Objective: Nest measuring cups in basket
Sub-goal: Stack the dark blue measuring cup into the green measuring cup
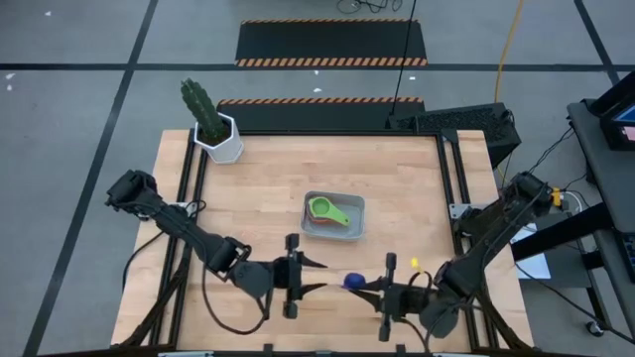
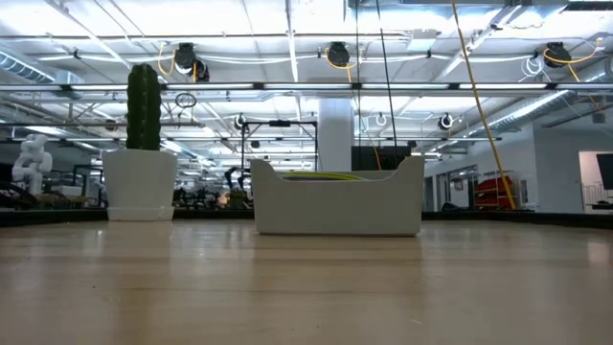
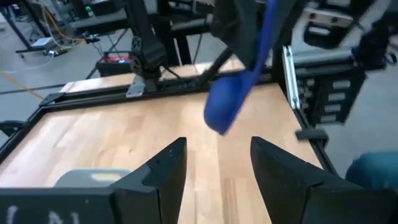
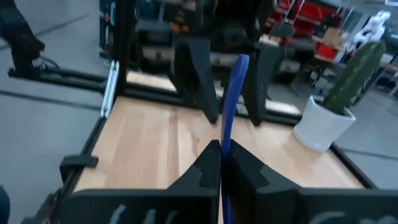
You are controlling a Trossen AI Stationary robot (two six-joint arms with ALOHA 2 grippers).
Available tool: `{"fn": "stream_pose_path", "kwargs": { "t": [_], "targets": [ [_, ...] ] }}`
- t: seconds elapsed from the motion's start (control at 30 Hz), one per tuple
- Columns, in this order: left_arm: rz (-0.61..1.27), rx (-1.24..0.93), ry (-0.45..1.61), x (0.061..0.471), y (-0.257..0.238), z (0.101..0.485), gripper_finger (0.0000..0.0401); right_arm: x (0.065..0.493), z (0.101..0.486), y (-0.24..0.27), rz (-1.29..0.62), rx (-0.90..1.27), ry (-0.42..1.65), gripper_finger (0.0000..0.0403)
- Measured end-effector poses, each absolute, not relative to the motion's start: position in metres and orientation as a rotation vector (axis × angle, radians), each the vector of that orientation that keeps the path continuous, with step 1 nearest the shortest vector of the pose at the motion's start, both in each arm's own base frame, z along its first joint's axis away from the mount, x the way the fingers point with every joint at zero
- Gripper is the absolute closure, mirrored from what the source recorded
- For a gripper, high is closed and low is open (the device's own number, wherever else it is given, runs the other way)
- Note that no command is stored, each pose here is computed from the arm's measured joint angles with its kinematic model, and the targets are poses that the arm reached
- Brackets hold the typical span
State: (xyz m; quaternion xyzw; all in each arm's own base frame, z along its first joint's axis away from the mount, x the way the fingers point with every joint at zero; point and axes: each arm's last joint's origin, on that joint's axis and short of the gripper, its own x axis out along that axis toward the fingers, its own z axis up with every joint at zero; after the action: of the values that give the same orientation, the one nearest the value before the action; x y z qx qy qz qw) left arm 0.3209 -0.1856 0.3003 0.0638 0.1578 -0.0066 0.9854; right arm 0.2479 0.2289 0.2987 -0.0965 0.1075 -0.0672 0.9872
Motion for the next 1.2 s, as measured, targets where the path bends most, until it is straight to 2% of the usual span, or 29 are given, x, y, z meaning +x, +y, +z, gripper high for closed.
{"fn": "stream_pose_path", "kwargs": {
  "t": [0.27, 0.4, 0.6, 0.73, 1.2],
  "targets": [
    [-0.135, 0.179, 0.203, 0.347, -0.193, 0.285, 0.0219, 0.226, 0.312, 0.233, -0.066, -0.175, 0.061, 0.0401],
    [-0.126, 0.21, 0.118, 0.358, -0.193, 0.281, 0.0219, 0.206, 0.316, 0.235, -0.024, -0.142, -0.064, 0.0401],
    [-0.22, 0.183, -0.011, 0.375, -0.196, 0.271, 0.0219, 0.177, 0.309, 0.229, 0.02, -0.101, -0.282, 0.0401],
    [-0.204, 0.204, -0.094, 0.384, -0.197, 0.262, 0.0219, 0.166, 0.299, 0.219, 0.092, -0.034, -0.416, 0.0401],
    [-0.215, 0.12, -0.163, 0.401, -0.188, 0.243, 0.0219, 0.183, 0.29, 0.206, 0.174, 0.031, -0.439, 0.0401]
  ]
}}
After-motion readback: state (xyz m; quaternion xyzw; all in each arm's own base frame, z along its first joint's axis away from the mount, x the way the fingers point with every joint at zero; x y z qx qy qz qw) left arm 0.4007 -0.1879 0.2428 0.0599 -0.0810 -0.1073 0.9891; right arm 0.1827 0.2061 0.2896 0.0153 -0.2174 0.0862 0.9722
